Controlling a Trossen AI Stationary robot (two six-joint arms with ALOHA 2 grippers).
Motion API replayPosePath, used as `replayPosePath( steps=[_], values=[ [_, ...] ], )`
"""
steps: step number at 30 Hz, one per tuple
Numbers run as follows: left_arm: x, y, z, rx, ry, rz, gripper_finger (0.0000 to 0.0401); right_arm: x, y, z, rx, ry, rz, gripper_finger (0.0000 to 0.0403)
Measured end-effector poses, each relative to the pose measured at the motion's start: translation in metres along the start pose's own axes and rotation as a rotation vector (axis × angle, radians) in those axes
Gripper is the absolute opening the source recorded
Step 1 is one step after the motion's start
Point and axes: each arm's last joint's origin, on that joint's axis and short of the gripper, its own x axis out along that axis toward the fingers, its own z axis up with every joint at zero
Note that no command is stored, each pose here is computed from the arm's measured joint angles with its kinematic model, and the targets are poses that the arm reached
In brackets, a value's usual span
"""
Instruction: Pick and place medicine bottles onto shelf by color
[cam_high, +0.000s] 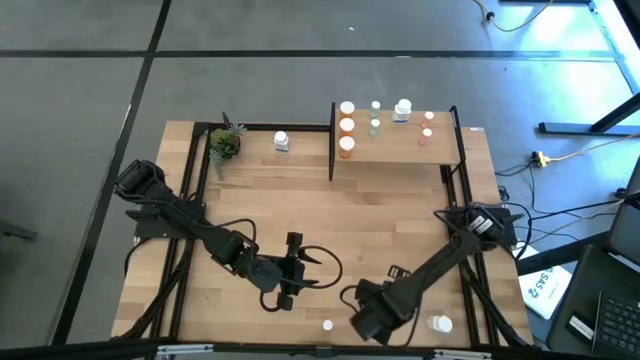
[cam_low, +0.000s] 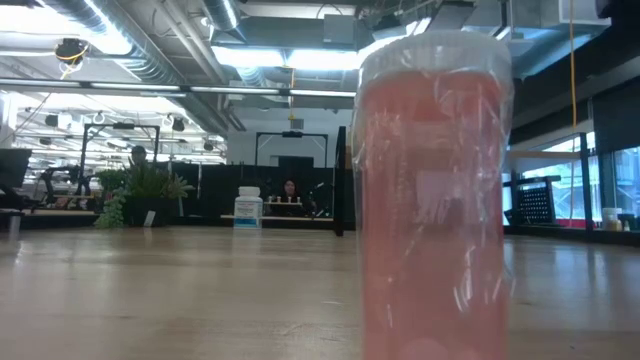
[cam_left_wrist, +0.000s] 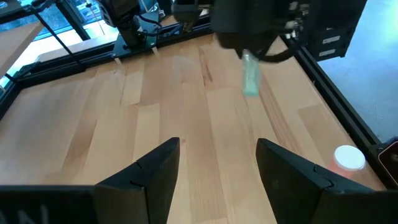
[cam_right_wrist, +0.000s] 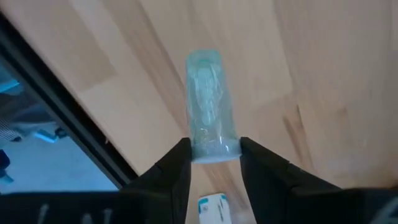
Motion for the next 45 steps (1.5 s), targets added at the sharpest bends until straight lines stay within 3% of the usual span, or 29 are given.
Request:
replayPosePath(
  steps=[6,15,21,34,45],
  values=[
    [0.000,0.000,0.000,0.000,0.000,0.000,0.0206,-0.001,-0.012,0.017,0.063,0.081,0.017,0.0128],
    [0.000,0.000,0.000,0.000,0.000,0.000,0.0206,0.020,-0.029,0.032,0.127,0.204,0.006,0.0128],
    [0.000,0.000,0.000,0.000,0.000,0.000,0.0206,0.025,-0.028,0.035,0.076,0.197,0.036,0.0128],
    [0.000,0.000,0.000,0.000,0.000,0.000,0.0206,0.025,-0.029,0.036,0.085,0.165,0.009,0.0128],
    [0.000,0.000,0.000,0.000,0.000,0.000,0.0206,0.025,-0.036,0.044,0.207,0.268,0.040,0.0128]
  ],
)
